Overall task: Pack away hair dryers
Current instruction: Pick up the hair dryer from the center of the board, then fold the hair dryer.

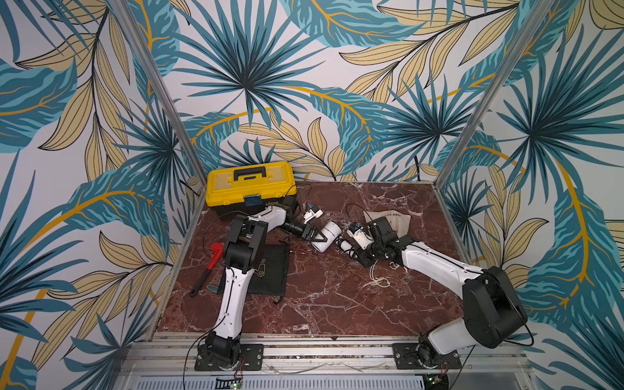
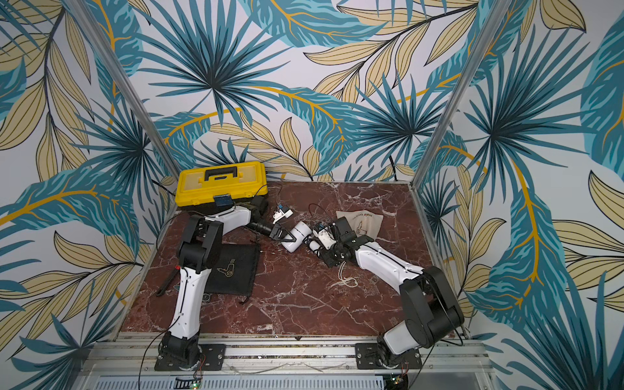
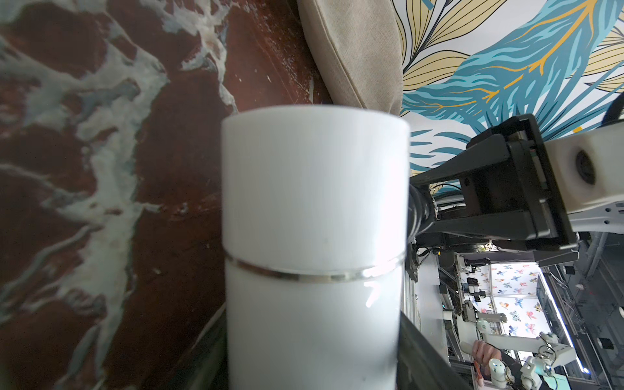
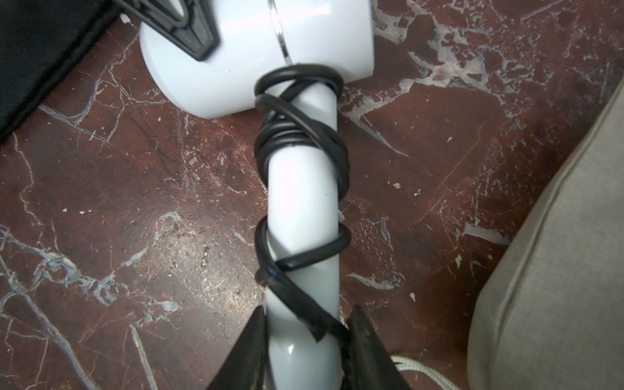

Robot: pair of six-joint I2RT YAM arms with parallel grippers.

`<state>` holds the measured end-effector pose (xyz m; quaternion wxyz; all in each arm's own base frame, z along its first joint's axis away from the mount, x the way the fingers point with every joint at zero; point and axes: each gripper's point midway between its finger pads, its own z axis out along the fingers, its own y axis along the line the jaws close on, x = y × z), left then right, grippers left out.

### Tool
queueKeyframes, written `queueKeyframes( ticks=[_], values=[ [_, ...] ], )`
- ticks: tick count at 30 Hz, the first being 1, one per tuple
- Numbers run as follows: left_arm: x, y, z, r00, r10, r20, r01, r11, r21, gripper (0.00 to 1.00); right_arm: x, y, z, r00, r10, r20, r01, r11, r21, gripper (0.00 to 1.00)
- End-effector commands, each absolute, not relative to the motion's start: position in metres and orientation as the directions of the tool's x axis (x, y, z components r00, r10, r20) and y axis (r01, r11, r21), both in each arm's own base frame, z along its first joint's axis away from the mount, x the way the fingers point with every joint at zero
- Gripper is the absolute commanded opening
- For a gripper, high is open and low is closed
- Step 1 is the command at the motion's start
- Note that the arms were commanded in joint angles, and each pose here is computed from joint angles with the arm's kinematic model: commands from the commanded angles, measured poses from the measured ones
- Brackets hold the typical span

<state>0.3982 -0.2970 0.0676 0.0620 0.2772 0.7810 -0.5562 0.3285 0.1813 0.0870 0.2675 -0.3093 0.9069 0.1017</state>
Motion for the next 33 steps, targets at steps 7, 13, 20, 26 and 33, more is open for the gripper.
queueKeyframes(
  ticks=[7,13,20,26,33],
  values=[
    [0.348,-0.347,0.170,-0.793,0.362,-0.490,0.450,-0.194,-0.871,0.77,0.370,0.224,0.155,-0.447,-0.408,-0.796,-0.673,0.740,-0.002,0.15],
    [0.347,-0.347,0.183,-0.791,0.352,-0.501,0.443,-0.236,-0.865,0.57,0.363,0.222,0.159,-0.424,-0.432,-0.796,-0.694,0.720,-0.021,0.15],
    [0.344,-0.348,0.208,-0.767,0.342,-0.543,0.471,-0.274,-0.839,0.49,0.351,0.216,0.151,-0.429,-0.459,-0.778,-0.700,0.713,-0.034,0.15],
    [0.327,-0.360,0.220,-0.731,0.366,-0.576,0.498,-0.291,-0.817,0.24,0.361,0.225,0.166,-0.448,-0.386,-0.806,-0.682,0.731,0.029,0.15],
    [0.296,-0.389,0.234,-0.653,0.424,-0.627,0.559,-0.287,-0.778,0.15,0.366,0.241,0.201,-0.471,-0.188,-0.862,-0.647,0.738,0.193,0.15]
  ],
)
